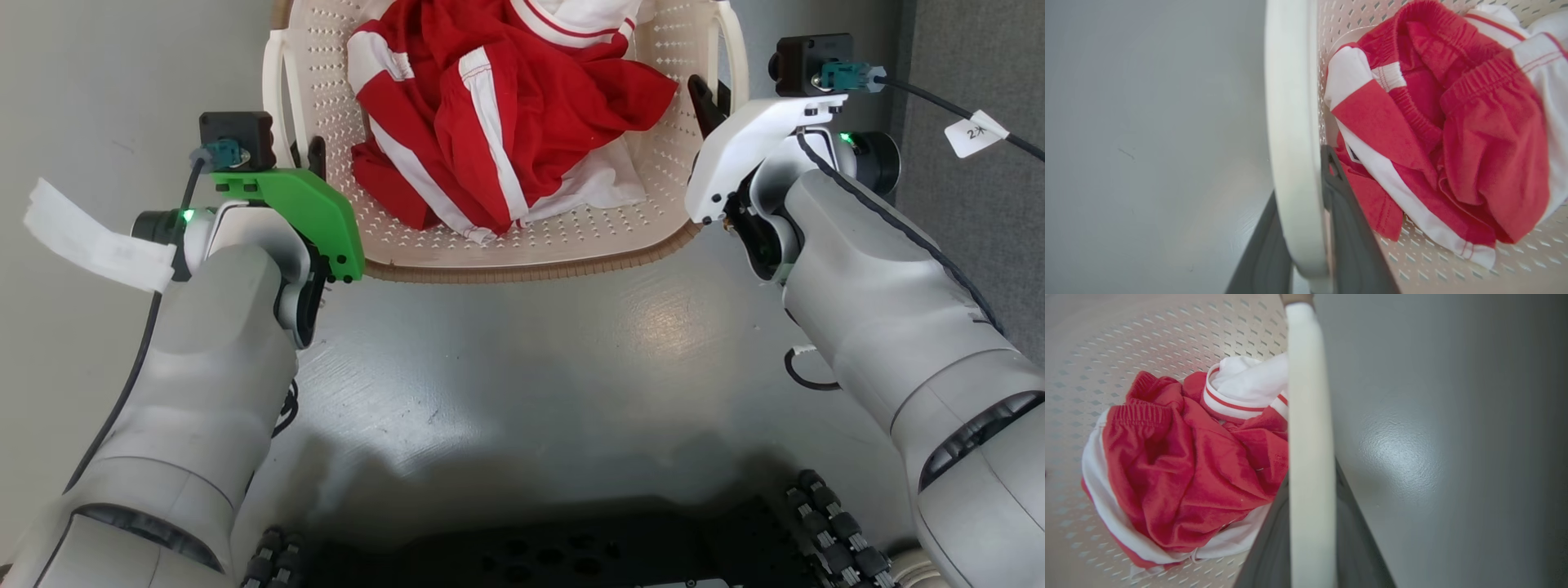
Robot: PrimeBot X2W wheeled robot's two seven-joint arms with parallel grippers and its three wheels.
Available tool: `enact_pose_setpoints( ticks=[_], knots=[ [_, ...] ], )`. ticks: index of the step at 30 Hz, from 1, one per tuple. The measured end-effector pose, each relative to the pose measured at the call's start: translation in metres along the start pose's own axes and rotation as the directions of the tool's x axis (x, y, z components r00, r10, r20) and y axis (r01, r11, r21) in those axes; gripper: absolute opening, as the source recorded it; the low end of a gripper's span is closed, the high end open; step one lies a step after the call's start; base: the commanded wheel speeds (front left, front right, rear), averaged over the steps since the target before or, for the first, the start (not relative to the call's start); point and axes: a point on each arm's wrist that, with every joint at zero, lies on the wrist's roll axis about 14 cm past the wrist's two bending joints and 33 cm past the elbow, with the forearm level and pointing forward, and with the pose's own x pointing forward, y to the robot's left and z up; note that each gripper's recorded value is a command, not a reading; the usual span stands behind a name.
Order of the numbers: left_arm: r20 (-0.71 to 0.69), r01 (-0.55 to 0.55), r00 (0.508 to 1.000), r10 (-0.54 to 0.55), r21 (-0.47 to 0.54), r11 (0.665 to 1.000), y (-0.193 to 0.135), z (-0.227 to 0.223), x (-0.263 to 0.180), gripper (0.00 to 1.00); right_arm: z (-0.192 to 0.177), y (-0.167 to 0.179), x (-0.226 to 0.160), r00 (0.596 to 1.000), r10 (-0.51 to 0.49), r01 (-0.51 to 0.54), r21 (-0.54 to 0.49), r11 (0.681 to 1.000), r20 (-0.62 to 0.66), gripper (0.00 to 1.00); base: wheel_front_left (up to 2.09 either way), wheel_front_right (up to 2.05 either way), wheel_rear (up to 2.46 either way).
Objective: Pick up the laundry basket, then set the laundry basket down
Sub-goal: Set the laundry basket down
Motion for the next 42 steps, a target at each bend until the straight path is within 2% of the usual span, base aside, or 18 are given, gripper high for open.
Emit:
enact_pose_setpoints(
  ticks=[1, 2, 3, 4, 5, 6, 9, 25, 34, 42],
  knots=[
    [0.001, 0.0, 1.0, 0.0, 0.001, 1.0, 0.0, 0.001, 0.0, 0.0, 0.0, 0.0, 0.0, 1.0, 0.003, -0.003, 0.002, 1.0, -0.001, 0.08, 0.0, 0.0, 0.0],
    [0.006, -0.002, 1.0, 0.002, 0.004, 1.0, 0.001, 0.002, 0.001, 0.25, 0.0, 0.0, 0.0, 1.0, 0.002, -0.002, 0.003, 1.0, 0.002, 0.42, 0.0, 0.0, 0.0],
    [0.009, -0.004, 1.0, 0.004, 0.006, 1.0, 0.001, 0.002, 0.001, 0.44, 0.0, 0.0, 0.0, 1.0, 0.002, -0.002, 0.002, 1.0, 0.006, 0.58, 0.0, 0.0, 0.0],
    [0.007, -0.008, 1.0, 0.008, 0.012, 1.0, 0.003, 0.002, 0.0, 0.94, 0.002, -0.001, 0.0, 1.0, 0.001, -0.001, 0.001, 1.0, 0.015, 0.84, 0.0, 0.0, 0.0],
    [0.004, -0.014, 1.0, 0.014, 0.017, 1.0, 0.005, 0.001, 0.0, 0.94, 0.004, -0.002, 0.0, 1.0, -0.002, 0.002, -0.002, 1.0, 0.019, 0.84, 0.0, 0.0, 0.0],
    [-0.002, -0.023, 1.0, 0.023, 0.02, 1.0, 0.009, 0.0, -0.001, 1.0, 0.007, -0.003, -0.001, 1.0, -0.004, 0.004, -0.005, 1.0, 0.025, 1.0, 0.0, 0.0, 0.0],
    [0.01, -0.042, 0.999, 0.041, 0.029, 0.999, 0.016, 0.004, -0.005, 1.0, 0.012, -0.004, -0.003, 0.999, -0.008, 0.008, -0.011, 1.0, 0.037, 1.0, 0.0, 0.0, 0.0],
    [0.113, -0.066, 0.992, 0.06, 0.048, 0.997, 0.015, 0.042, -0.03, 1.0, 0.045, -0.004, -0.03, 0.993, -0.028, 0.033, -0.038, 0.999, 0.117, 1.0, 0.0, 0.0, 0.0],
    [0.211, -0.068, 0.976, 0.054, 0.06, 0.996, 0.006, 0.074, -0.058, 1.0, 0.074, 0.0, -0.059, 0.979, -0.034, 0.044, -0.049, 0.998, 0.199, 1.0, 0.0, 0.0, 0.0],
    [0.334, -0.041, 0.942, 0.023, 0.049, 0.998, -0.01, 0.114, -0.089, 1.0, 0.11, 0.012, -0.09, 0.954, -0.011, 0.029, -0.054, 0.998, 0.299, 1.0, 0.0, 0.0, 0.0]
  ],
)
